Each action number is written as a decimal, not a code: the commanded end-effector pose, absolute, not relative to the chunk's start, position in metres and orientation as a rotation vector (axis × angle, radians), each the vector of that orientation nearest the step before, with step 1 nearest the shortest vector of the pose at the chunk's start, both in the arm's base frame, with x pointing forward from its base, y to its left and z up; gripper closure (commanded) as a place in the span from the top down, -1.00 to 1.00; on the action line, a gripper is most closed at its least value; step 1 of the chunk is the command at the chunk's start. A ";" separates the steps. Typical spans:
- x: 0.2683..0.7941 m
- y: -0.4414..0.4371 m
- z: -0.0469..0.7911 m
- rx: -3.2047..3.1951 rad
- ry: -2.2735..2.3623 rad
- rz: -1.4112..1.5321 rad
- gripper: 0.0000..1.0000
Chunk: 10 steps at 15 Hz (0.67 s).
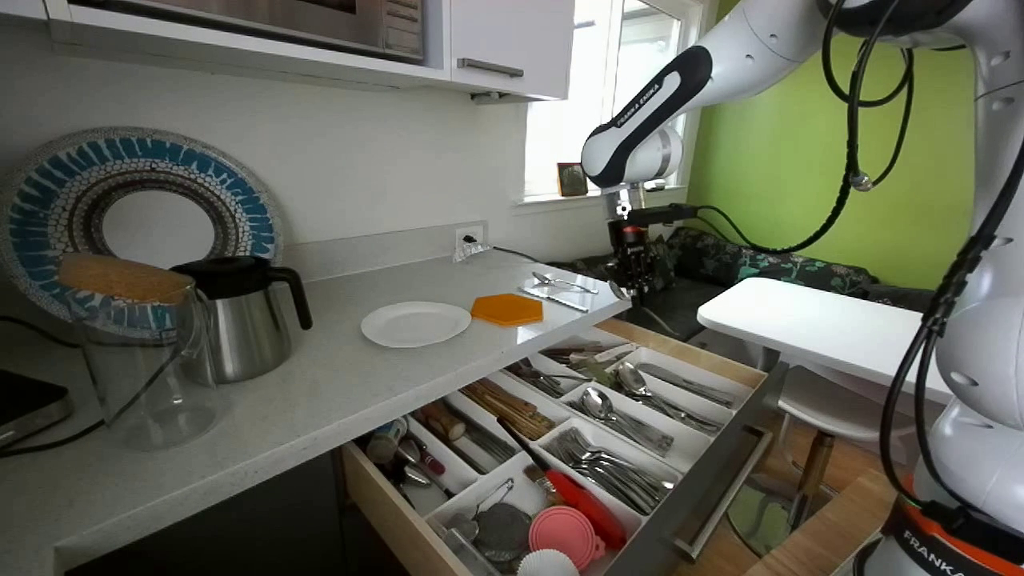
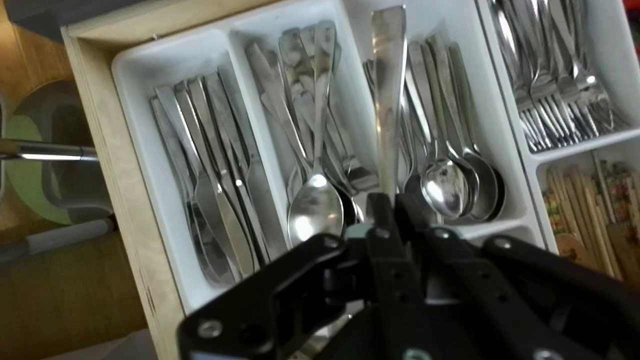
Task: Remove a spoon from the middle compartment of the opened drawer and put it between the knife and the spoon on the counter top
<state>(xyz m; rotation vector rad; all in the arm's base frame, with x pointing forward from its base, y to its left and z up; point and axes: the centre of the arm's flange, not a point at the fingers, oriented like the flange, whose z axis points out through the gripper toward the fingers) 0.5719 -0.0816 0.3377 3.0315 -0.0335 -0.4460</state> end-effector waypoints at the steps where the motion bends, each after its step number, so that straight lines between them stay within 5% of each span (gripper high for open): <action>1: 0.653 -0.064 0.353 2.990 0.034 -0.353 -0.96; 10: 0.752 -0.067 0.350 2.795 0.110 -0.389 -0.96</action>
